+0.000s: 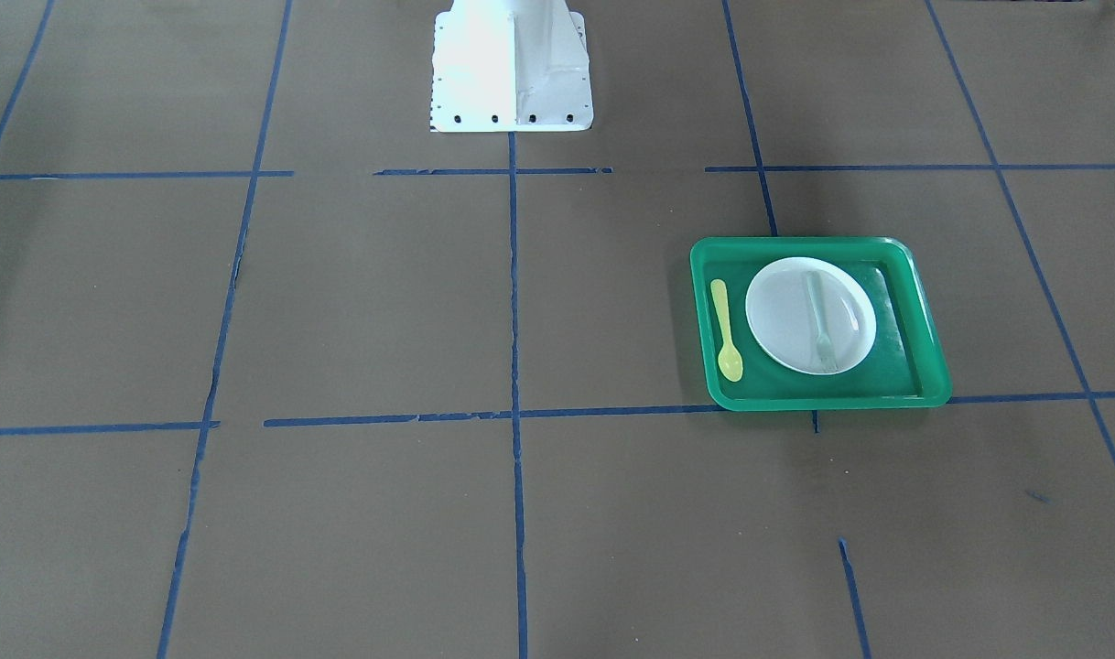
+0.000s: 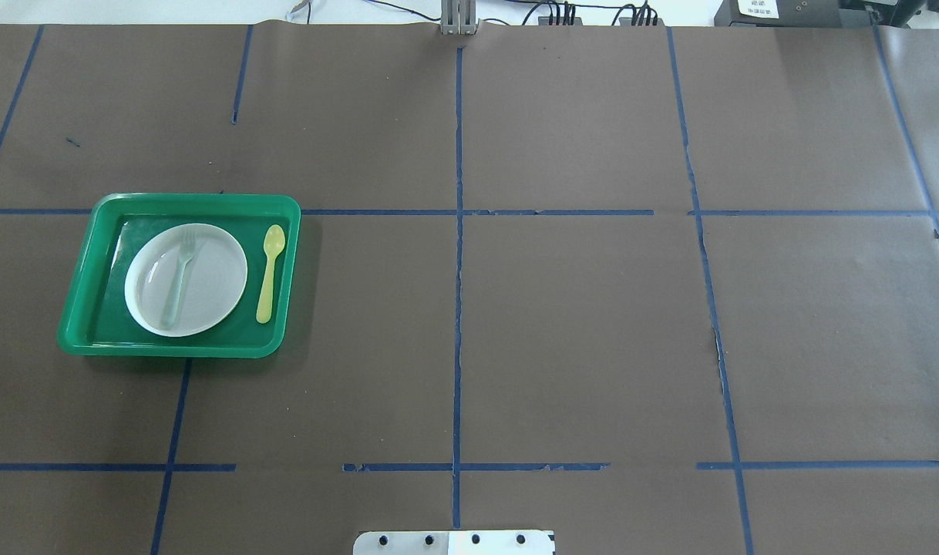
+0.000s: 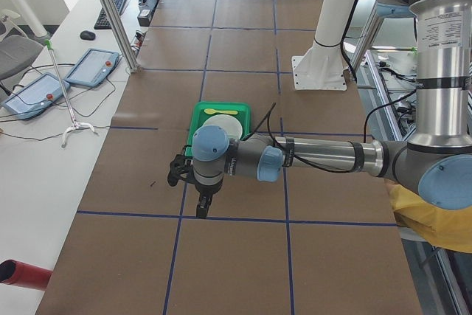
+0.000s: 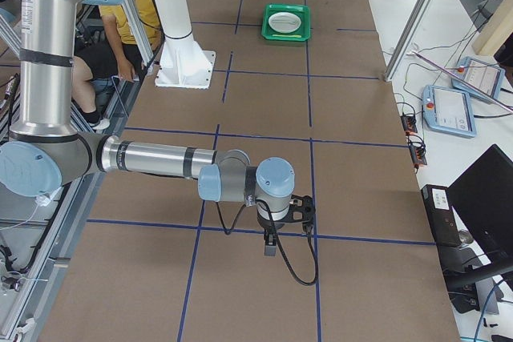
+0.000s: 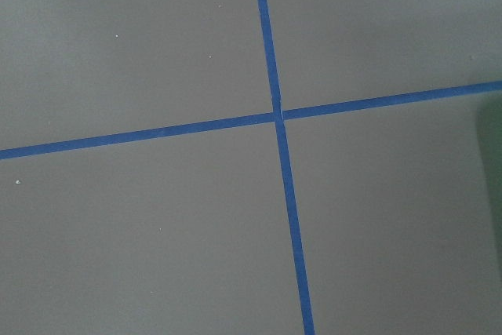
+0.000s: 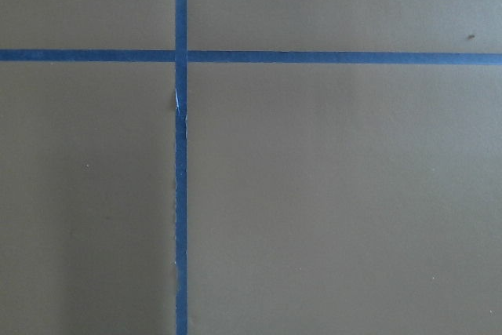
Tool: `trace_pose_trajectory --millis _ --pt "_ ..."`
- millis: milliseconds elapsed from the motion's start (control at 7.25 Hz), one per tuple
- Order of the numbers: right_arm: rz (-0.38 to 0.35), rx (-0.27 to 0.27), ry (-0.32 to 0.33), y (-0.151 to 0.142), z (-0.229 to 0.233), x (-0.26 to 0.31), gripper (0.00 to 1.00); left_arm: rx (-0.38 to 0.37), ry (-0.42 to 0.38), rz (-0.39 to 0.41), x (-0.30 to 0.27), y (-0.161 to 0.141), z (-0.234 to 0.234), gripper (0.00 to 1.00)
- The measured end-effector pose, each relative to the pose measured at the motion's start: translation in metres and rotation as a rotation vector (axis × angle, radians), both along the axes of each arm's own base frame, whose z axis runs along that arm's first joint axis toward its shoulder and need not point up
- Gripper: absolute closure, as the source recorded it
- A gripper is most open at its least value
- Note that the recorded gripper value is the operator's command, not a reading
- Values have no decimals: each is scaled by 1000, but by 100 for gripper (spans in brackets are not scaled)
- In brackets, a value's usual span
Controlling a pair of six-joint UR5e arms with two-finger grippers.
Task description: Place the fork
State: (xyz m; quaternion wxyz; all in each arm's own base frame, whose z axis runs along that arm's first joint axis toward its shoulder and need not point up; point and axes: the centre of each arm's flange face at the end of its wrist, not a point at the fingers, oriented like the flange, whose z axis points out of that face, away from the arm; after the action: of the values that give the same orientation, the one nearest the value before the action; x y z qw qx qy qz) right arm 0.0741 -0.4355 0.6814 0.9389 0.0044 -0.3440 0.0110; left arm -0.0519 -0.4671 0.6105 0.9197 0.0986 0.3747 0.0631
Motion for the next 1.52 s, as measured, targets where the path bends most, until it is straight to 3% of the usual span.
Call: trace_pose_trajectory --millis 276,414,1103,1517 --pt "0 0 0 0 0 0 0 70 10 77 50 -21 -32 0" --pt "0 -1 0 0 0 0 0 65 27 81 83 -25 -49 0" --pt "-1 -1 0 0 0 0 0 -15 99 -60 299 -20 -121 3" --pt "0 -1 0 0 0 0 0 -60 93 -56 379 -16 -131 18"
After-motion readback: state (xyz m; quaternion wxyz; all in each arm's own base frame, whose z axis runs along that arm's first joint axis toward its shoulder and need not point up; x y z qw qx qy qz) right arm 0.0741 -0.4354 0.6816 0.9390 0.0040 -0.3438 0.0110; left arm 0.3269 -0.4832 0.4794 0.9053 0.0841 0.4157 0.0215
